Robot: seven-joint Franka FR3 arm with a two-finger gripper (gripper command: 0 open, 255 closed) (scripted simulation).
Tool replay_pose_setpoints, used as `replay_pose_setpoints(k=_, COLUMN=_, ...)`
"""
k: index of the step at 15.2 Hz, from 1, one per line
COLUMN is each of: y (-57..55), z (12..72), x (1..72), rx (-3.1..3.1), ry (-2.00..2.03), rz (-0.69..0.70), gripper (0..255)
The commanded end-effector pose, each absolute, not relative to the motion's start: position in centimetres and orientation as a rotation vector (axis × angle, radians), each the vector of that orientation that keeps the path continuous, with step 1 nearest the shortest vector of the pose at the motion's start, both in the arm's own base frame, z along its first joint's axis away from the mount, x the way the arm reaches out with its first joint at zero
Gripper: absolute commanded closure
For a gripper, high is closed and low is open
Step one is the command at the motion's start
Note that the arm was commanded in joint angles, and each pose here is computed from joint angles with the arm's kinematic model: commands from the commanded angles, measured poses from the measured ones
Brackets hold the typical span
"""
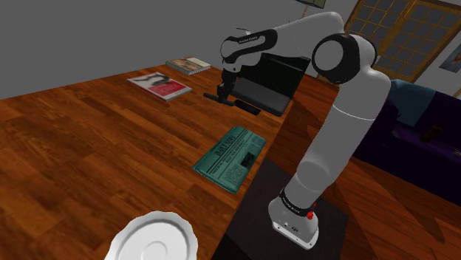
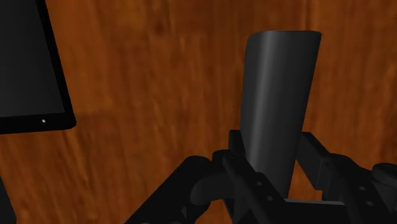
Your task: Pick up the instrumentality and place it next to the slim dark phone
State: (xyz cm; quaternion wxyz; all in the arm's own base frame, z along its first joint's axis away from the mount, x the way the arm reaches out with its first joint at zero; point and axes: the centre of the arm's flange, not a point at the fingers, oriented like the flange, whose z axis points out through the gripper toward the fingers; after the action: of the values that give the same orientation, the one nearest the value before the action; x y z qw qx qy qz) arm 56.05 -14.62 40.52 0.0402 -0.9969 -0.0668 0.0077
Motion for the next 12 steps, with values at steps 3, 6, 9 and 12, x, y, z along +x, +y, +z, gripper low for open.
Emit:
replay_pose_setpoints(k=3, y=-19.5, z=40.5, x=58.0, rx=-3.054, ry=-0.206, rz=0.023, gripper=255)
replay_pose_setpoints(k=6, y=-21.3, z=40.0, x=58.8, rx=-3.054, ry=-0.206, rz=0.023, gripper=255)
replay_pose_setpoints(k=9, y=-21.3, z=38.4, x=58.8, rx=-3.054, ry=-0.206, rz=0.023, gripper=255)
replay_pose_setpoints(k=12, y=-21.3, z=36.9, x=58.8, rx=-3.054, ry=-0.206, rz=0.023, gripper=255)
